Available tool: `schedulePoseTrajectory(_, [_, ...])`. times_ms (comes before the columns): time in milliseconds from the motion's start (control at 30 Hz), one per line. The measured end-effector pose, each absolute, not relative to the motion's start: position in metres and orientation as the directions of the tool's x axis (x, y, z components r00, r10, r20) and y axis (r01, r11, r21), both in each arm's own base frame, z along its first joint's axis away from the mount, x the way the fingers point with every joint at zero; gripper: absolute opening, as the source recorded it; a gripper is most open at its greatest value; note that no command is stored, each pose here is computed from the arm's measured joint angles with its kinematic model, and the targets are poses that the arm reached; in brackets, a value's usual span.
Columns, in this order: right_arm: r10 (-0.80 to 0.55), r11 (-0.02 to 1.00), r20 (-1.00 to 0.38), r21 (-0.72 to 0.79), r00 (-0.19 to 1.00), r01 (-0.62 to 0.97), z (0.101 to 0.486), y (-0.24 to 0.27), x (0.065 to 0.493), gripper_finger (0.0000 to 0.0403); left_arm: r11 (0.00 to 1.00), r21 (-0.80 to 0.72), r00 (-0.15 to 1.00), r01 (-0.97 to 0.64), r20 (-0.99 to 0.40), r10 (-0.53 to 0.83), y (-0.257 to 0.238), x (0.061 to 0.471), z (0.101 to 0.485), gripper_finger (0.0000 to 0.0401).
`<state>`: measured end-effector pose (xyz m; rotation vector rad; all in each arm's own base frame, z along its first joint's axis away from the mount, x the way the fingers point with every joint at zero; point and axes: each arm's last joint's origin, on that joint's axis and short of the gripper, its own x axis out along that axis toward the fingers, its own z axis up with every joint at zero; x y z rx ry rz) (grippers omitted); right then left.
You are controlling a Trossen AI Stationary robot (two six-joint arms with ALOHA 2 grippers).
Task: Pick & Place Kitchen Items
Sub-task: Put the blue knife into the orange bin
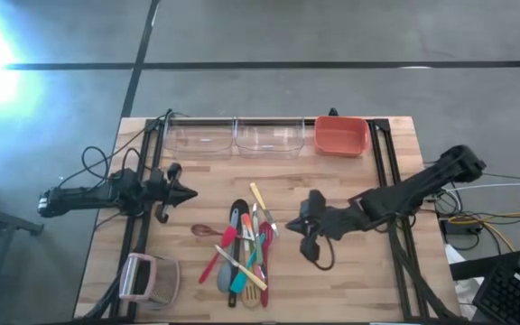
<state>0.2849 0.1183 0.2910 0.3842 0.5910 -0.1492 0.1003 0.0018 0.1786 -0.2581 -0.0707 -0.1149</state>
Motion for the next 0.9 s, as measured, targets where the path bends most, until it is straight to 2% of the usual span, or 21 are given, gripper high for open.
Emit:
schedulePoseTrajectory(200, [-0.024,0.871,-0.571,0.390,0.820,0.297,0.281,0.119,0.289,0.0009,0.961,-0.236,0.986,0.147,0.118,-0.121,0.001,0.100,0.182,0.0012])
schedulePoseTrajectory(300, [-0.019,0.837,-0.569,0.441,0.822,0.324,0.273,0.120,0.289,0.0022,0.961,-0.233,0.986,0.146,0.118,-0.121,0.001,0.100,0.182,0.0012])
schedulePoseTrajectory(667, [0.053,0.667,-0.574,0.630,0.817,0.399,0.246,0.126,0.304,0.0145,0.962,-0.231,0.985,0.144,0.122,-0.118,0.001,0.100,0.182,0.0012])
schedulePoseTrajectory(900, [0.120,0.622,-0.635,0.647,0.763,0.440,0.220,0.138,0.334,0.0200,0.961,-0.237,0.986,0.142,0.123,-0.116,0.001,0.100,0.183,0.0012])
